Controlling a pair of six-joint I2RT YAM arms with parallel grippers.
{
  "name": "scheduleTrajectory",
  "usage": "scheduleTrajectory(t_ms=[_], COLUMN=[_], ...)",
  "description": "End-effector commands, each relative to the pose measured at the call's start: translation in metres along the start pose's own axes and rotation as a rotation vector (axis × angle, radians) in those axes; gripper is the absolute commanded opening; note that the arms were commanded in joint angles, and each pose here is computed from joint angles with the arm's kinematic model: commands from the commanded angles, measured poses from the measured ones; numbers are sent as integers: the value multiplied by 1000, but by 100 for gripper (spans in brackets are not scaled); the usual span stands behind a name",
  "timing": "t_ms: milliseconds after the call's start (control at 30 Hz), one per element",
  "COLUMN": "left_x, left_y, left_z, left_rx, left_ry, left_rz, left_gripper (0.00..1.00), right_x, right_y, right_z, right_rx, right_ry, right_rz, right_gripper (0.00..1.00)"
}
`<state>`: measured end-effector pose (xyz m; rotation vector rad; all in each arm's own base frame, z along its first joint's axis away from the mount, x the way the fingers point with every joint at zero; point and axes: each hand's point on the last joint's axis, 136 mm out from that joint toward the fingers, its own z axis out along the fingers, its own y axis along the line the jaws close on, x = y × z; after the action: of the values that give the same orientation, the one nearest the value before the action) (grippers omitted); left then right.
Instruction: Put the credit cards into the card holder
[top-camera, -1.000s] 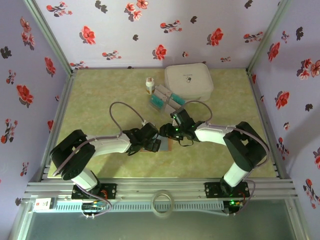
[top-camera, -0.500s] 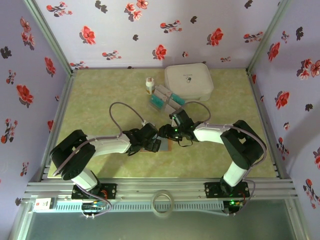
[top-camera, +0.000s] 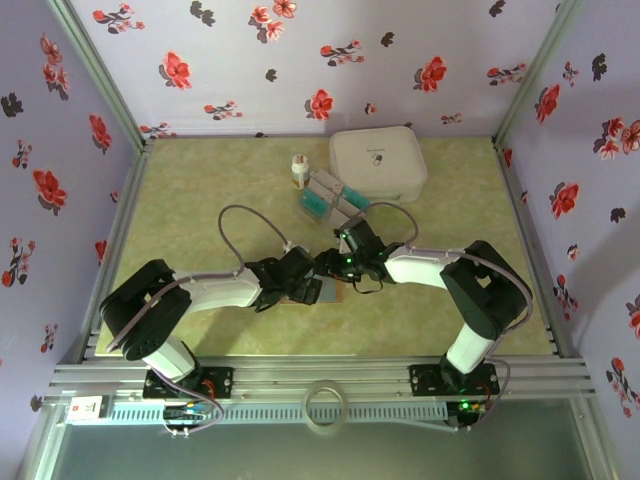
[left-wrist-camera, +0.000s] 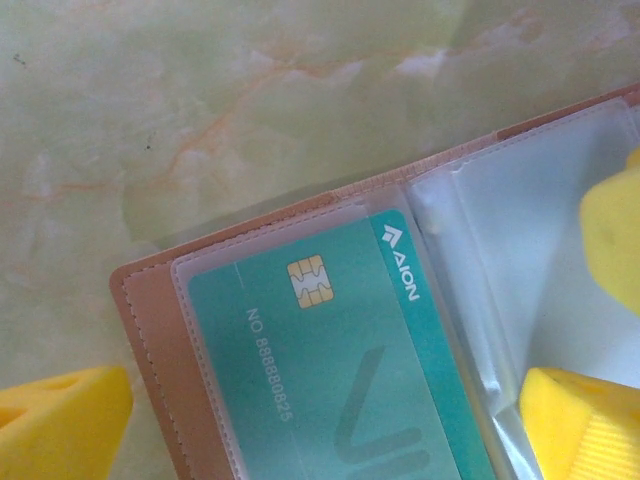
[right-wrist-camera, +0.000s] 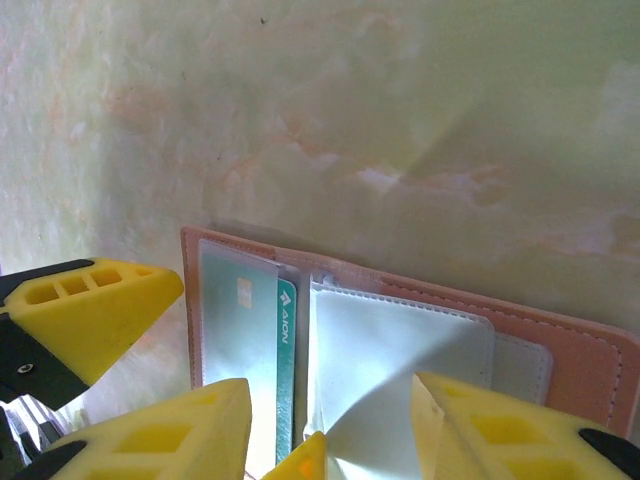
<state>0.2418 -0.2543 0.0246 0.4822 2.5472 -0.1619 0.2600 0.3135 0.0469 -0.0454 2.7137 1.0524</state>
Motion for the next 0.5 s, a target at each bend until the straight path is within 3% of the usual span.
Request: scheduleTrajectory(t_ms=[0, 467], left_x=[11, 11], left_y=[7, 7], left_z=[4, 4], left_rx=[-39, -39], left_ry=[21, 22], left_rz=[14, 14], left_gripper=[100, 100], right_x=[-12, -20], right_y=[2, -10], right_z=[-10, -9], right_rx=[27, 50], right_ry=[-45, -56], right_rz=[-12, -1], right_gripper=[45, 45])
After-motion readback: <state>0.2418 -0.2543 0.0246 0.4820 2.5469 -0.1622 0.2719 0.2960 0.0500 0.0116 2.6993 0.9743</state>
